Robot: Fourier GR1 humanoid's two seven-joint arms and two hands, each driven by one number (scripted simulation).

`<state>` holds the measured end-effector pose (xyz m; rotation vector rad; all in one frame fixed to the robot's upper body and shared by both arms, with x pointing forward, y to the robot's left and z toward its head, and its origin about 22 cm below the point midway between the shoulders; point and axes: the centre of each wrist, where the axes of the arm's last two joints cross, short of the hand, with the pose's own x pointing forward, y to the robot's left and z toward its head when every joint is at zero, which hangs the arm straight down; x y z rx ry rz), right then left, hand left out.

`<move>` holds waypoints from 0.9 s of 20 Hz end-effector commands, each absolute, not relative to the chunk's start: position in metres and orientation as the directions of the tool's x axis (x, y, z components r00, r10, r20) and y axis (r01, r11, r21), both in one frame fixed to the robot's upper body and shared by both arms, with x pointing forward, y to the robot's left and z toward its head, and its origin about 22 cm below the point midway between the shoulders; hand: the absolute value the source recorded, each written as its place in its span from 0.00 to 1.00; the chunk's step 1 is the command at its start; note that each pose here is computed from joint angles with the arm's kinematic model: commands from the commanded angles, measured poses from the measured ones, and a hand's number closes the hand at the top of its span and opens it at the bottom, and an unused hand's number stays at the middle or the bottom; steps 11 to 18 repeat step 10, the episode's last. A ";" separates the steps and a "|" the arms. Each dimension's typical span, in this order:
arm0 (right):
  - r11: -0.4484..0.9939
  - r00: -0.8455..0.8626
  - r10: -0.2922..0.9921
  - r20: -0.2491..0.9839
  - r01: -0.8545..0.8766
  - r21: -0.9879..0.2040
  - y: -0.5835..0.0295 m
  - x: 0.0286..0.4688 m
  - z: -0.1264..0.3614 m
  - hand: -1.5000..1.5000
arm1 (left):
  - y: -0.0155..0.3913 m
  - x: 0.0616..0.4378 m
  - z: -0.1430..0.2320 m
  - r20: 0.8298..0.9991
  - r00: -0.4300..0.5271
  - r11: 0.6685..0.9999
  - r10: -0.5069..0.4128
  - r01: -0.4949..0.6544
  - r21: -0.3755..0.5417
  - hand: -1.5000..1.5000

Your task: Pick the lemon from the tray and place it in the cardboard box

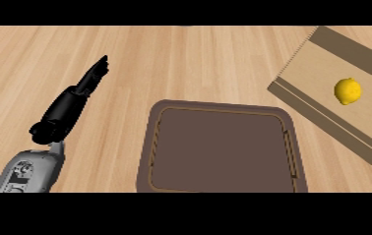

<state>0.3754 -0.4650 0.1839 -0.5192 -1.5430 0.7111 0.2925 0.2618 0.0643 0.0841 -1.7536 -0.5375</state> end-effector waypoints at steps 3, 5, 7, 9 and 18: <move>0.966 -0.130 0.253 0.959 0.080 -0.244 -0.491 0.370 0.176 0.00 | 0.271 0.293 0.071 0.900 -0.256 0.884 -0.353 0.223 0.410 0.50; 0.973 -0.108 0.200 0.974 0.140 -0.184 -0.497 0.367 0.174 0.00 | 0.266 0.301 0.068 0.907 -0.268 0.891 -0.326 0.235 0.389 0.50; 0.968 -0.093 0.175 0.980 0.196 -0.155 -0.517 0.350 0.169 0.00 | 0.264 0.298 0.075 0.898 -0.269 0.883 -0.348 0.228 0.410 0.50; 0.962 -0.110 0.154 0.982 0.244 -0.123 -0.525 0.343 0.163 0.00 | 0.268 0.297 0.083 0.899 -0.279 0.880 -0.339 0.243 0.408 0.50; 0.958 -0.107 0.158 0.982 0.258 -0.126 -0.531 0.339 0.173 0.00 | 0.263 0.302 0.072 0.902 -0.270 0.890 -0.336 0.223 0.398 0.50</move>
